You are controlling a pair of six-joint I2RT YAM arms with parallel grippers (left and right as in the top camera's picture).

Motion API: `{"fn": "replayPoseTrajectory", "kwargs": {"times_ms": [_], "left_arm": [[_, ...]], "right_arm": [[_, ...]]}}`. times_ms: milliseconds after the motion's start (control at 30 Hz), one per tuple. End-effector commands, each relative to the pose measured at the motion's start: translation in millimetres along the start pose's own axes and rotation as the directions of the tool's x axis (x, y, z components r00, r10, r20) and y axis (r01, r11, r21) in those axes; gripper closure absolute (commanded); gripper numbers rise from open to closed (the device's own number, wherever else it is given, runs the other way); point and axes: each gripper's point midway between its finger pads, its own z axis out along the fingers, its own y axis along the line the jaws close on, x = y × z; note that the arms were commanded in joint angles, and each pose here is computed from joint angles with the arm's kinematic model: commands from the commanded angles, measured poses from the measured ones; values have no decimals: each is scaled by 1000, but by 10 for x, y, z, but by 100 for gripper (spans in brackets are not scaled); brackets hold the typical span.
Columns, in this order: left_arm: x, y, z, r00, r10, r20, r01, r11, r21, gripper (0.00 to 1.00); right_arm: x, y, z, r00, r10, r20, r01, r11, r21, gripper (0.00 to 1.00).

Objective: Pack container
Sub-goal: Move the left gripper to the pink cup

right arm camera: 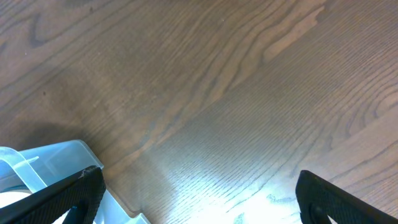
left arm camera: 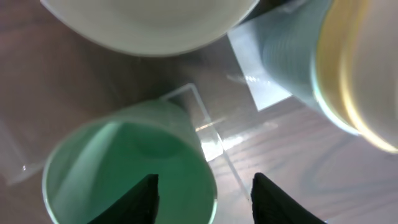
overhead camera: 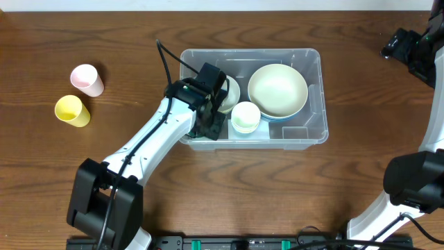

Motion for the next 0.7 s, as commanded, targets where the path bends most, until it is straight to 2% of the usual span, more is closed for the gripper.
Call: {"fn": "replayPoseTrajectory", "kwargs": {"times_ms": [0,133,233,333,500,600,667], "left_arm": [[-201,-2,-154,998,-2,57,2,1000,-3,49],[-426,-42,-490,993,3,117,-3,1000,1,47],[-609,14,-829,984,9,179,-1,999,-49,46],[-767,197,-1186,968,-16,250,50,990,-130,34],[-903,866,-1581,909,-198,368,284,939,-195,26],[-842,1492,-1649,839,-354,413,460,867,-193,25],[-763,1987,-1684,764,-460,452,585,790,-185,23]], "right_arm": [[-4,-19,21,1000,19,-4,-19,1000,6,1],[-4,-19,21,1000,19,-4,-19,1000,6,1],[-3,-19,21,1000,18,-4,-18,1000,6,1],[-4,-19,21,1000,19,-4,-19,1000,6,1],[-4,-19,21,1000,19,-4,-19,1000,6,1],[-4,-19,21,1000,19,-4,-19,1000,6,1],[-4,-19,21,1000,19,-4,-19,1000,6,1]]}}
